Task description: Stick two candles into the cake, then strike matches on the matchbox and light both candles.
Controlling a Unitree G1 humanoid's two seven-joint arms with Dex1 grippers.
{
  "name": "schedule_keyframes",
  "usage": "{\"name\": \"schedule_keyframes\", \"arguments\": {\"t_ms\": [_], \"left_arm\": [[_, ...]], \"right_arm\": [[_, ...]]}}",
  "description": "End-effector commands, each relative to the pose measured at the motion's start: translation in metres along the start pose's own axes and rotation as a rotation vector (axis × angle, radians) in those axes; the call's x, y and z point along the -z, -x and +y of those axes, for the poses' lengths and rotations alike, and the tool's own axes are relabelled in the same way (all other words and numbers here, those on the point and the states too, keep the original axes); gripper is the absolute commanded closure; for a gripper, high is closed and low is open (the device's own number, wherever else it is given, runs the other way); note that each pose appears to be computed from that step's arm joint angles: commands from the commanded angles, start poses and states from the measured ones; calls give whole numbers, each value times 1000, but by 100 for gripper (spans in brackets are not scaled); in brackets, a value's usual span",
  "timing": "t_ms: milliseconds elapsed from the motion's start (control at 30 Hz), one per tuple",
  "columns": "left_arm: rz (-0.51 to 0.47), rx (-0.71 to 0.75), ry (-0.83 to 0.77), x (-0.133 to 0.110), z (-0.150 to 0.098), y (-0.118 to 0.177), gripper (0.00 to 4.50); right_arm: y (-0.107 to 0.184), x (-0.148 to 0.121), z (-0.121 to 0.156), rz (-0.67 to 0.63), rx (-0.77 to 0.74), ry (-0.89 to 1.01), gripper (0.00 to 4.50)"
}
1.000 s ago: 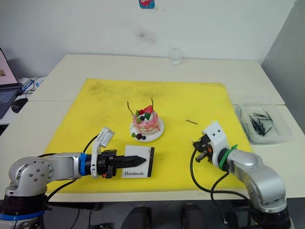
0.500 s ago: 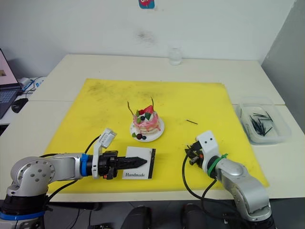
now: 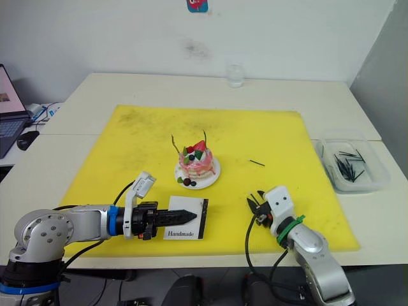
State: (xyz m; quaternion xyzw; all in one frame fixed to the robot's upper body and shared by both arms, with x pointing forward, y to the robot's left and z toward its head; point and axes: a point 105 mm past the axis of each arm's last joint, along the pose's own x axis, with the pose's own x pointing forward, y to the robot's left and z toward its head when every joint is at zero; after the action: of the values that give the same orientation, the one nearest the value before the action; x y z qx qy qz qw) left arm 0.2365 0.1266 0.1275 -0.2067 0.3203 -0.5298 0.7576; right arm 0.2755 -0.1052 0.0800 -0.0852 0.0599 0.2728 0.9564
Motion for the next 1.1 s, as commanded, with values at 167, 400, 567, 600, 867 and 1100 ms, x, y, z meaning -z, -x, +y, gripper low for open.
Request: {"name": "schedule_keyframes", "arguments": {"t_ms": [167, 400, 567, 600, 867, 1100], "left_arm": [[-5, 32, -37, -4, -9, 0, 450], [-7, 30, -34, -3, -9, 0, 450], [-7, 27, -32, -3, -9, 0, 450], [-7, 27, -31, -3, -8, 0, 450], [-28, 20, -43, -9, -7, -3, 450], [-145, -56, -190, -46, -6, -25, 450]], "right_arm": [[-2, 3, -3, 9, 37, 21, 260], [-4, 4, 2, 29, 31, -3, 315], [-3, 5, 3, 36, 27, -6, 449], [-3, 5, 3, 35, 27, -6, 449], [-1, -9, 0, -7, 17, -10, 449], [9, -67, 3, -110, -126, 114, 449]]}}
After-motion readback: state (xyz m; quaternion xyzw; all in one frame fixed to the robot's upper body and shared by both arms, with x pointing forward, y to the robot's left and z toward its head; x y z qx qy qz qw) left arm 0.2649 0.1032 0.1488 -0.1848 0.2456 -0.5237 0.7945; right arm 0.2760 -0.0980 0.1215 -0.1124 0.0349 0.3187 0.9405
